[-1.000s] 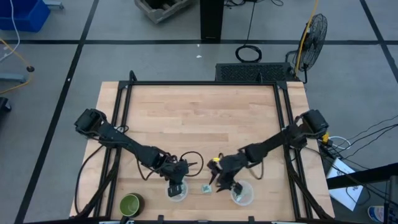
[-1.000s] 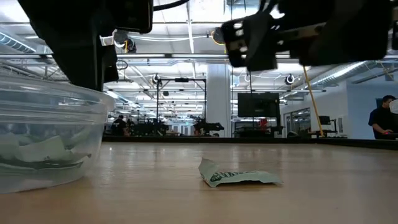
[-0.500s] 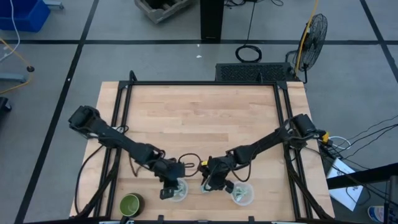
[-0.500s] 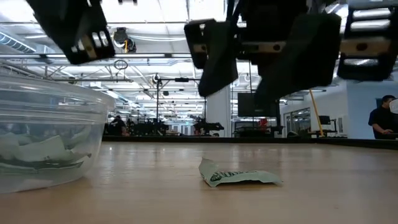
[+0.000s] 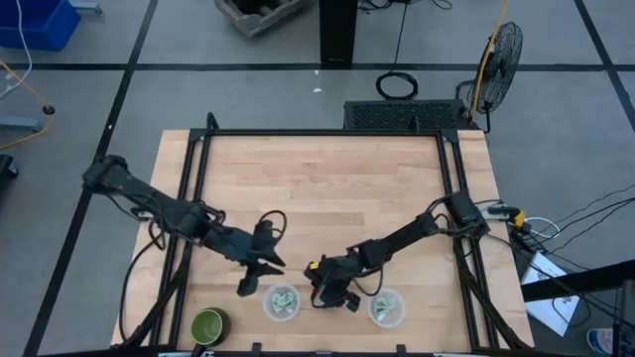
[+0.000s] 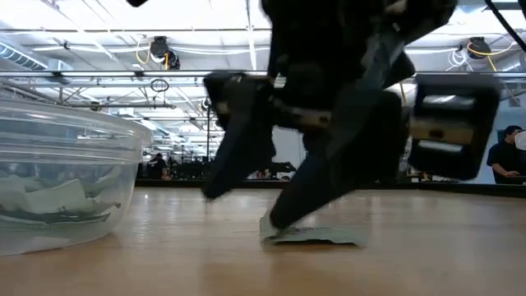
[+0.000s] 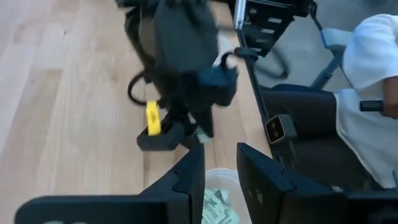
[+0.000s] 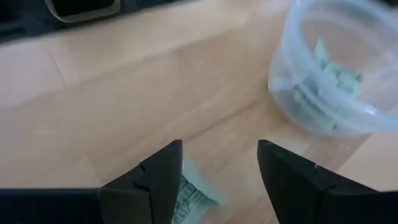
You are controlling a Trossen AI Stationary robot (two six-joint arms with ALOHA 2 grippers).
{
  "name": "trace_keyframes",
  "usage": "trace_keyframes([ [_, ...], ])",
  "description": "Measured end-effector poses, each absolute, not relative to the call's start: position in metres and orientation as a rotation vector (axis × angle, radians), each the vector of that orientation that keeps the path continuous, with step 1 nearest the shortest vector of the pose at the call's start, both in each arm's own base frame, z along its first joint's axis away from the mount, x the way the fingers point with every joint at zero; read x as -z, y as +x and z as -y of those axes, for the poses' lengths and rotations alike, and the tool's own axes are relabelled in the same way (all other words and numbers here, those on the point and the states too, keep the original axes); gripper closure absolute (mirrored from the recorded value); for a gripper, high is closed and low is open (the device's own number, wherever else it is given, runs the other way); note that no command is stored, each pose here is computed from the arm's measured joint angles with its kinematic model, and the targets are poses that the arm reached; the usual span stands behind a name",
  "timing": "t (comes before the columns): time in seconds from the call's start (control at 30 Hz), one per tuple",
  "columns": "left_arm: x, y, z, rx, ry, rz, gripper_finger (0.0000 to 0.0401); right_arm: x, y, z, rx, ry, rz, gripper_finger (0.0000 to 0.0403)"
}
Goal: Pick and place Stevia / Truvia into bins
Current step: Put the stevia packet into the right transparent container
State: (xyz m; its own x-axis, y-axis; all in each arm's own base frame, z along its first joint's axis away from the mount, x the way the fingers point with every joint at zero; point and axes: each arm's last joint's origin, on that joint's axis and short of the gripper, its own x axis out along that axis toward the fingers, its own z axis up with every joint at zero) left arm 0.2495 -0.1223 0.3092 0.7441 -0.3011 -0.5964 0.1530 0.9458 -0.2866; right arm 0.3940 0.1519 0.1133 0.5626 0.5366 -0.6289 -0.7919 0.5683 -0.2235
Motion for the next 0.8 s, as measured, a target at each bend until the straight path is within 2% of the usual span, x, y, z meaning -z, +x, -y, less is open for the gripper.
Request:
trace_keyframes([
  [0.4,-0.309,0.246,0.122,0.267,-0.171,-0.7,0.0304,-0.108,0.397,-0.149,-0.826,-0.498,-0.643,0.0205],
  [0.63,-0.307,0.245,0.121,0.232,-0.165,-0.717,0.0304,-0.105,0.396,-0.141,-0.792,-0.417,-0.718,0.0253],
  [0.8,-0.307,0.245,0.12,0.216,-0.16,-0.718,0.0304,-0.119,0.393,-0.142,-0.806,-0.484,-0.678,0.0274],
])
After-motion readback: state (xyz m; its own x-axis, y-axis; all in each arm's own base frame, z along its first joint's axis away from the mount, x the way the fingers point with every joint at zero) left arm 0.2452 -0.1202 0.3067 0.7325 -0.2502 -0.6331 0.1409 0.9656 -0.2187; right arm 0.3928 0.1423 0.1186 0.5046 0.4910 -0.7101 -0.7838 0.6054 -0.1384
